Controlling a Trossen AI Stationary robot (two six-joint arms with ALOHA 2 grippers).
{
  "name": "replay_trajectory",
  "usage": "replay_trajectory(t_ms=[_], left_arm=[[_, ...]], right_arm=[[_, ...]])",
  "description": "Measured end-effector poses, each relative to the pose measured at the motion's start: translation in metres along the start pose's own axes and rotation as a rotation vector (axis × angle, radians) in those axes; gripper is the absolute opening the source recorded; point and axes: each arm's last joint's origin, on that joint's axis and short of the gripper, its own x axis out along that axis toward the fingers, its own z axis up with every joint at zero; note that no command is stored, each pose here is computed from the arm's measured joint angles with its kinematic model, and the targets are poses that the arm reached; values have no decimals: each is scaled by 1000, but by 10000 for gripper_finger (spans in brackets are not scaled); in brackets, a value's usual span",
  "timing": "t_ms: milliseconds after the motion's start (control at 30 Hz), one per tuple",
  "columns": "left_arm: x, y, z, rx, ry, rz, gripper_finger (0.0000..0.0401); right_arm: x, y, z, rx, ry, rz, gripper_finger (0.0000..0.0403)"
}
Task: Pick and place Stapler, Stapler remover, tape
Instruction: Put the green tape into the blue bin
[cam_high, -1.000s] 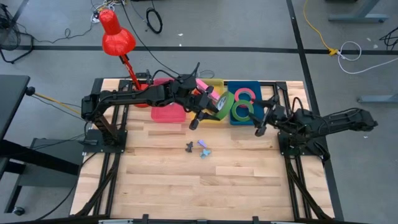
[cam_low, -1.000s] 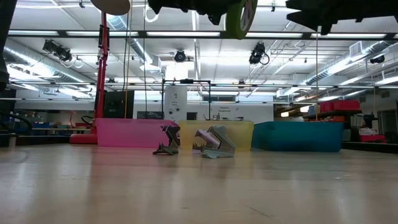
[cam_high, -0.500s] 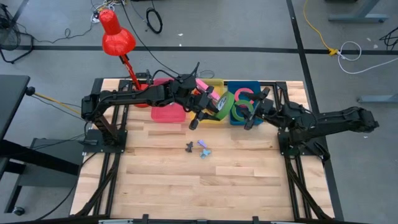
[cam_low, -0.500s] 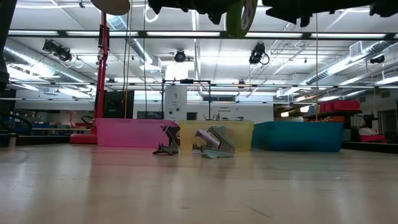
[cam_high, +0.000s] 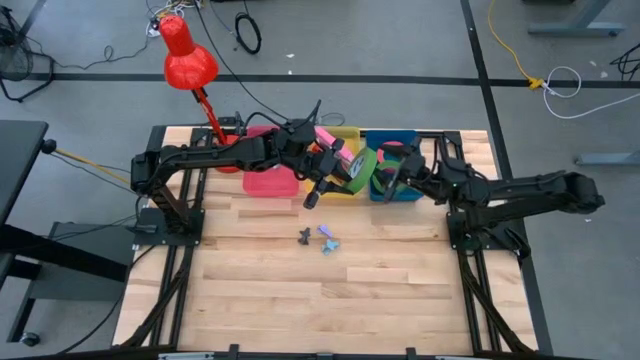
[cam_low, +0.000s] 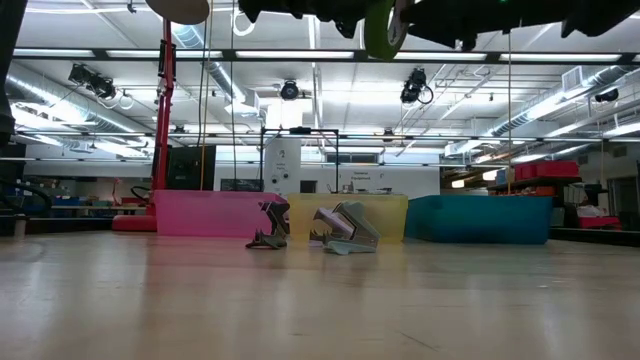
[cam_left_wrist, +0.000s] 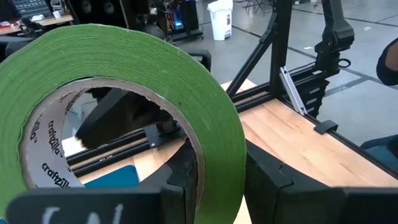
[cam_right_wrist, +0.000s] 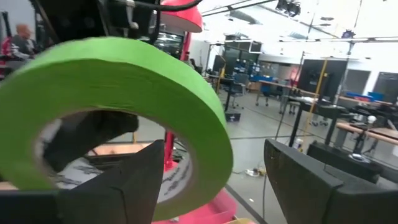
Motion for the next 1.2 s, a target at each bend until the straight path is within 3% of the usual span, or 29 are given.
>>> replay_trajectory(t_ms=[133, 700, 1200], left_arm=[[0, 0, 0, 1, 0, 0, 98], [0, 0, 0, 1, 0, 0, 98], [0, 0, 0, 1, 0, 0, 99]], right_arm=[[6, -3, -4, -2, -3, -19, 275], [18, -7, -6, 6, -103, 102, 271], [18, -8, -7, 6, -91, 90, 168]])
